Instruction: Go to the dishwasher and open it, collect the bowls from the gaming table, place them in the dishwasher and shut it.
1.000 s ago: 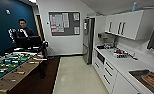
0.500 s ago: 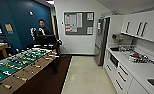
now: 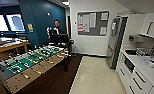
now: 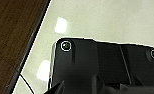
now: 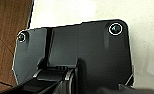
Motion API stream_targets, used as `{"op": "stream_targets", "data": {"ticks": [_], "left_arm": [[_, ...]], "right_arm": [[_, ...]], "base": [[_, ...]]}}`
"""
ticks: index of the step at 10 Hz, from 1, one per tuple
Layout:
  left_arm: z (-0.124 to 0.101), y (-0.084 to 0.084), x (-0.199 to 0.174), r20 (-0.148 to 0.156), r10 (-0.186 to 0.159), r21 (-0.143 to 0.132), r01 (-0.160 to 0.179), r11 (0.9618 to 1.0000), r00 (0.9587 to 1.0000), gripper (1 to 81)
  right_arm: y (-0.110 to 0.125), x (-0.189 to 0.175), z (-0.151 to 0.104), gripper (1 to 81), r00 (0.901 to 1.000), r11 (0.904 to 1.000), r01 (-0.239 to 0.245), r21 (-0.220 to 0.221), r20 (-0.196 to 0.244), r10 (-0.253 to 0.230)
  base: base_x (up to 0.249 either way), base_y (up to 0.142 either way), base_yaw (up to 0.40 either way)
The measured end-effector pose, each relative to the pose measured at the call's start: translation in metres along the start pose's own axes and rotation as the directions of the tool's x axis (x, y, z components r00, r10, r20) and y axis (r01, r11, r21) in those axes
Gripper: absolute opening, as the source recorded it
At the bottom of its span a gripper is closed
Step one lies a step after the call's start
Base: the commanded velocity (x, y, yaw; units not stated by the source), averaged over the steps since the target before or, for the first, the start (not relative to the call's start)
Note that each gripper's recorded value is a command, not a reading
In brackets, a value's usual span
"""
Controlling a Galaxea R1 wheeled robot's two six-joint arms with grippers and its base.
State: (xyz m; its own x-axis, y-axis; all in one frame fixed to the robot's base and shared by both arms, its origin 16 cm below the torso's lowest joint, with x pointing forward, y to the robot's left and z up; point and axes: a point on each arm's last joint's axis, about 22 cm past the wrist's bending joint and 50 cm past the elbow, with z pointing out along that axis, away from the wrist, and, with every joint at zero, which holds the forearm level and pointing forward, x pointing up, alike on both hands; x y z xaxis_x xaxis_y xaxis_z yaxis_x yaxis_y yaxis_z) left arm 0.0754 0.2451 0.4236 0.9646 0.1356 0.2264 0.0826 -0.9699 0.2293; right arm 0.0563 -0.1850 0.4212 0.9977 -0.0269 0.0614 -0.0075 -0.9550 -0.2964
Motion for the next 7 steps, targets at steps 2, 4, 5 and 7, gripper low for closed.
{"op": "stream_targets", "data": {"ticks": [2, 4, 5, 7], "left_arm": [[-0.0002, -0.0003, -0.0014, 0.002, -0.001, 0.001, 0.001, 1.0, 1.0, 81.1], [-0.0003, -0.0003, -0.0026, 0.005, -0.001, 0.001, 0.001, 1.0, 1.0, 81.1], [-0.0003, -0.0003, -0.0021, 0.003, -0.001, 0.001, 0.001, 1.0, 1.0, 81.1], [-0.0003, -0.0003, -0.0026, 0.005, -0.001, 0.001, 0.001, 1.0, 1.0, 81.1]], "right_arm": [[0.0003, -0.0012, 0.0, 81.1, 1.0, 1.0, 0.0, -0.001, 0.001, 0.0], [-0.0002, -0.0022, 0.0001, 81.1, 1.0, 1.0, -0.001, 0.0, 0.002, 0.001], [0.0, -0.0026, 0.0001, 81.1, 1.0, 1.0, -0.001, 0.0, 0.002, 0.001], [-0.0001, -0.002, 0.0, 81.1, 1.0, 1.0, -0.001, 0.0, 0.001, 0.001]], "base": [[0.0, 0.0, 0.363], [0.0, 0.0, 0.363], [0.0, 0.0, 0.363], [0.0, 0.0, 0.363]]}}
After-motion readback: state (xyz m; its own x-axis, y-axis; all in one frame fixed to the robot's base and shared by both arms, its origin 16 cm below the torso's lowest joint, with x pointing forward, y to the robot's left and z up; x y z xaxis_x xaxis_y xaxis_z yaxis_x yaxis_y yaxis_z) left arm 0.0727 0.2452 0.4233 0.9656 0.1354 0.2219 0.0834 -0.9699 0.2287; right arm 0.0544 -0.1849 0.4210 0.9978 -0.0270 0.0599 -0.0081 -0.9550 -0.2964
